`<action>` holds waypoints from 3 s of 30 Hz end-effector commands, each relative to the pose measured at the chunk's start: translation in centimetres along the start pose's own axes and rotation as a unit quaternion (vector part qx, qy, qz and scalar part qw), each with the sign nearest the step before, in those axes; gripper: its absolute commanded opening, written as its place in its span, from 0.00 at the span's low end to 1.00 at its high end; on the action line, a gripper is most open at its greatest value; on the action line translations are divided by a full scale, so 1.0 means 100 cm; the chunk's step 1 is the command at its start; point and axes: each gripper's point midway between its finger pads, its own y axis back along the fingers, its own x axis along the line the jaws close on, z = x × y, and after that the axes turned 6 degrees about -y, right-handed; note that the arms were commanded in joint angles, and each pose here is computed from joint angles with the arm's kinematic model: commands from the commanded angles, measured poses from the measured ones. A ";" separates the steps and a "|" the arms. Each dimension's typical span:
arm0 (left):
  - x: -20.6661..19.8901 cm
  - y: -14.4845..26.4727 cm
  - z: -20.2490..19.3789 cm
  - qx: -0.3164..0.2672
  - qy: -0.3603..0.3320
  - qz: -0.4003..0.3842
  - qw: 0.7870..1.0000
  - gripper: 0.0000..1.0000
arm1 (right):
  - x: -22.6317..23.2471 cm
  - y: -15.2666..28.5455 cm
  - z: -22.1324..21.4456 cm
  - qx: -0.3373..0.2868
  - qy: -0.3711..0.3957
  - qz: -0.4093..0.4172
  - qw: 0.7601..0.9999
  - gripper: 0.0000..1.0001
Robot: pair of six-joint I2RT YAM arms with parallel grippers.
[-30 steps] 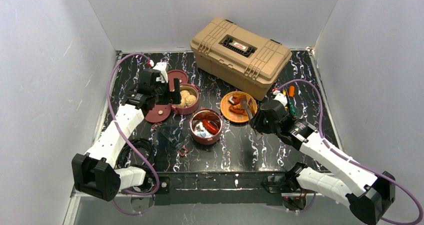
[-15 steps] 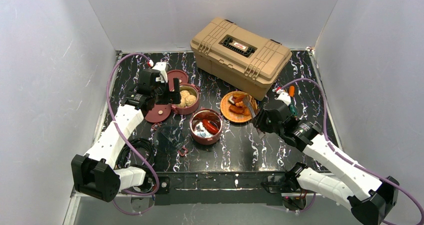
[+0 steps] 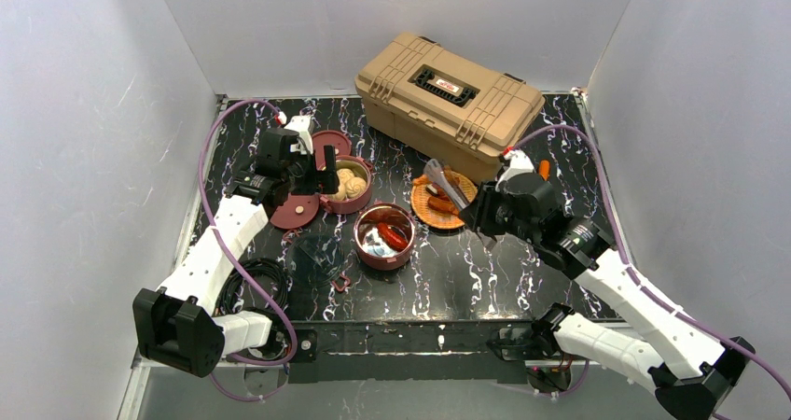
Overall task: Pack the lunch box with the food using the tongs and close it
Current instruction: Pick up the fake food from the plate, then place the fake food in the packing box.
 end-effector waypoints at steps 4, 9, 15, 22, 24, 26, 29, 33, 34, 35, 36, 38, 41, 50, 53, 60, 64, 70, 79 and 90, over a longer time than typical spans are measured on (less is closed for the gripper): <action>-0.006 0.011 0.011 -0.017 0.004 -0.018 1.000 0.98 | 0.084 0.020 0.016 0.005 0.058 0.204 0.977 0.15; -0.004 0.014 0.013 -0.024 0.000 -0.012 1.000 0.98 | 0.088 0.021 -0.002 0.038 0.071 0.227 0.971 0.15; 0.001 0.012 0.012 -0.018 -0.003 0.003 1.000 0.98 | 0.088 0.014 -0.024 0.077 0.088 0.209 0.971 0.14; 0.001 0.014 0.013 -0.023 -0.003 0.000 1.000 0.98 | 0.086 0.002 -0.054 0.104 0.118 0.173 0.972 0.14; 0.001 0.013 0.013 -0.021 -0.004 0.000 1.000 0.98 | 0.087 -0.004 -0.061 0.104 0.137 0.159 0.972 0.14; 0.002 0.013 0.013 -0.020 -0.004 0.004 1.000 0.98 | 0.088 -0.009 -0.071 0.113 0.160 0.142 0.970 0.13; 0.004 0.013 0.012 -0.020 -0.006 0.008 1.000 0.98 | 0.085 -0.016 -0.081 0.121 0.180 0.115 0.969 0.12; 0.003 0.014 0.013 -0.022 -0.006 0.006 1.000 0.98 | 0.083 -0.018 -0.079 0.106 0.175 0.106 0.973 0.12; 0.003 0.015 0.014 -0.022 -0.006 0.006 1.000 0.98 | 0.083 -0.018 -0.077 0.099 0.172 0.108 0.974 0.12; 0.002 0.014 0.013 -0.022 -0.005 0.005 1.000 0.98 | 0.083 -0.018 -0.075 0.094 0.169 0.109 0.975 0.13; 0.002 0.015 0.014 -0.023 -0.004 0.005 1.000 0.98 | 0.083 -0.019 -0.074 0.090 0.168 0.109 0.976 0.14; 0.002 0.015 0.014 -0.023 -0.005 0.003 1.000 0.98 | 0.084 -0.020 -0.075 0.089 0.166 0.110 0.976 0.17; 0.001 0.016 0.015 -0.024 -0.005 0.001 1.000 0.98 | 0.087 -0.024 -0.077 0.093 0.166 0.112 0.975 0.20; 0.002 0.017 0.015 -0.026 -0.004 0.005 1.000 0.98 | 0.097 -0.030 -0.078 0.093 0.163 0.125 0.974 0.38; 0.002 0.018 0.016 -0.027 -0.004 0.003 1.000 0.98 | 0.096 -0.029 -0.077 0.090 0.162 0.123 0.975 0.43; 0.001 0.019 0.016 -0.029 -0.005 0.002 1.000 0.98 | 0.096 -0.026 -0.073 0.086 0.161 0.120 0.976 0.54; 0.001 0.020 0.017 -0.031 -0.004 0.001 1.000 0.98 | 0.098 -0.024 -0.069 0.081 0.159 0.123 0.976 0.54; 0.007 0.027 0.022 -0.046 -0.002 0.018 0.999 0.98 | 0.100 -0.016 -0.059 0.069 0.155 0.123 0.978 0.52; 0.023 0.047 0.031 -0.102 -0.014 0.057 0.993 0.98 | 0.081 0.012 -0.002 -0.014 0.118 0.048 0.992 0.55; 0.009 0.039 0.028 -0.086 -0.004 0.021 0.996 0.98 | 0.011 -0.007 0.002 -0.017 0.011 -0.088 0.996 0.57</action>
